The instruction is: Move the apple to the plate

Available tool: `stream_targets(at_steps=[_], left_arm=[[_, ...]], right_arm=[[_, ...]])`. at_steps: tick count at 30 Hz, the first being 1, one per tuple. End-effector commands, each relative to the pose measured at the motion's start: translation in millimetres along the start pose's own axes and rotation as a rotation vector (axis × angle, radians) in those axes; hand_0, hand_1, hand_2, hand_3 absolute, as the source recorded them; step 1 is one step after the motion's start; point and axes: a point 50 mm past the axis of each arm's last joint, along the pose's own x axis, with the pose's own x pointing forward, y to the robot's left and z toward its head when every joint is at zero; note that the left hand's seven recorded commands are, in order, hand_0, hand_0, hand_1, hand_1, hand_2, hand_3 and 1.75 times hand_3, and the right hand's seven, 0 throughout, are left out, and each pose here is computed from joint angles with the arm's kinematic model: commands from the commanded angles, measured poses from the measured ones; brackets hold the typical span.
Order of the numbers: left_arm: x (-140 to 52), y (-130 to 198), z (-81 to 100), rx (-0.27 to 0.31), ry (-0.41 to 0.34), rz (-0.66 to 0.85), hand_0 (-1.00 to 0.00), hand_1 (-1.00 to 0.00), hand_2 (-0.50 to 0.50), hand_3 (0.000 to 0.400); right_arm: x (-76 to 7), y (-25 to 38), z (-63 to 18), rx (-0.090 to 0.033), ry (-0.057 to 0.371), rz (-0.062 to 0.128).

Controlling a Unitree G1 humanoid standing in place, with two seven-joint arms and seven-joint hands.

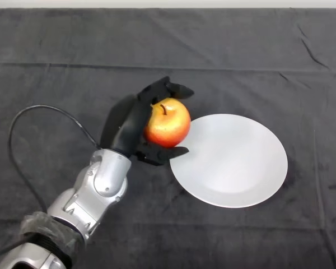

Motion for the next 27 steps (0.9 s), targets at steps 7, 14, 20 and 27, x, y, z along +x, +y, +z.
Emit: stream_targets(at_steps=[7, 14, 20, 27], left_arm=[[17.8, -9.4, 32.4, 0.01, -0.133, -0.031, -1.0, -1.0, 0.0, 0.4], [22.5, -25.6, 41.2, 0.0, -0.146, -0.075, -1.0, -1.0, 0.0, 0.4], [24.0, -42.3, 48.1, -0.006, -0.156, -0.124, -1.0, -1.0, 0.0, 0.4], [20.5, -56.5, 48.8, -0.009, -0.161, -0.186, -1.0, -1.0, 0.0, 0.4]], right_arm=[[0.4, 3.2, 7.2, 0.001, -0.027, 0.021], [0.4, 3.2, 7.2, 0.001, -0.027, 0.021], [0.4, 3.2, 7.3, 0.001, -0.027, 0.021], [0.4, 3.2, 7.3, 0.002, -0.027, 0.021]])
